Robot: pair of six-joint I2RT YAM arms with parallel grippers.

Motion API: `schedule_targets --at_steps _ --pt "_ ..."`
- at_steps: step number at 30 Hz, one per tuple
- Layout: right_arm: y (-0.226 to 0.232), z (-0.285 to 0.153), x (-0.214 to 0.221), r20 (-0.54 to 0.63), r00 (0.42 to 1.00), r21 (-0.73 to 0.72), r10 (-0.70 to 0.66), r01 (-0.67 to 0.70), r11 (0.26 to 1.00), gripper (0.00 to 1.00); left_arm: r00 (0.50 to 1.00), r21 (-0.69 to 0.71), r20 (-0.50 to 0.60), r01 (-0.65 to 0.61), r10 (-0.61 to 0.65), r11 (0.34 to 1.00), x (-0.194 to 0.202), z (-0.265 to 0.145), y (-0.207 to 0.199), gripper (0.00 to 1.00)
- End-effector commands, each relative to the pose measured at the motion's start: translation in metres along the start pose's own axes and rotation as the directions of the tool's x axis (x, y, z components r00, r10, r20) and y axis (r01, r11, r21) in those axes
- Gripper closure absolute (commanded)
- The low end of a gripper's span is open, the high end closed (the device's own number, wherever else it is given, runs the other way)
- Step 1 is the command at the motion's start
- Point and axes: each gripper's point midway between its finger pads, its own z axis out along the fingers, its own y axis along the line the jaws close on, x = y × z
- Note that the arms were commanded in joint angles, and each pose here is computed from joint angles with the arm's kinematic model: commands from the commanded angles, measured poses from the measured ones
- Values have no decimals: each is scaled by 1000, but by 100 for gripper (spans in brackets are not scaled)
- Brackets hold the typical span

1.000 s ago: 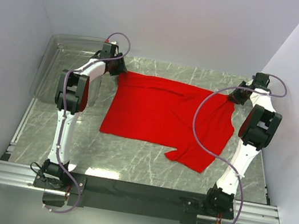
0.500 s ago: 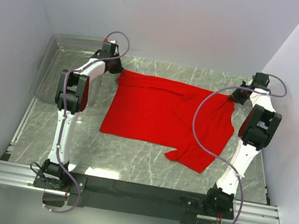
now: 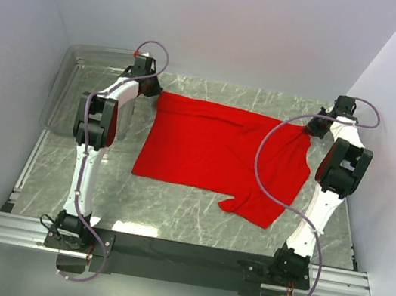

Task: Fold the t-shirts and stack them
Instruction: Smooth out the T-shirt at the center of the board.

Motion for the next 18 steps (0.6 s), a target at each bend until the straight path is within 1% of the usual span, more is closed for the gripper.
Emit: schedule_targets --at_steps 1,11,18 --pt "11 -14 -31 101 994 0 -26 26 1000 100 997 8 69 28 -29 1000 -23 2 -1 89" --pt "17 -22 -42 152 988 -43 0 7 999 100 996 14 75 46 -47 999 -26 4 1 89" --pt "18 -20 -40 144 990 -65 3 7 998 100 995 34 80 54 -56 998 -28 4 -1 87"
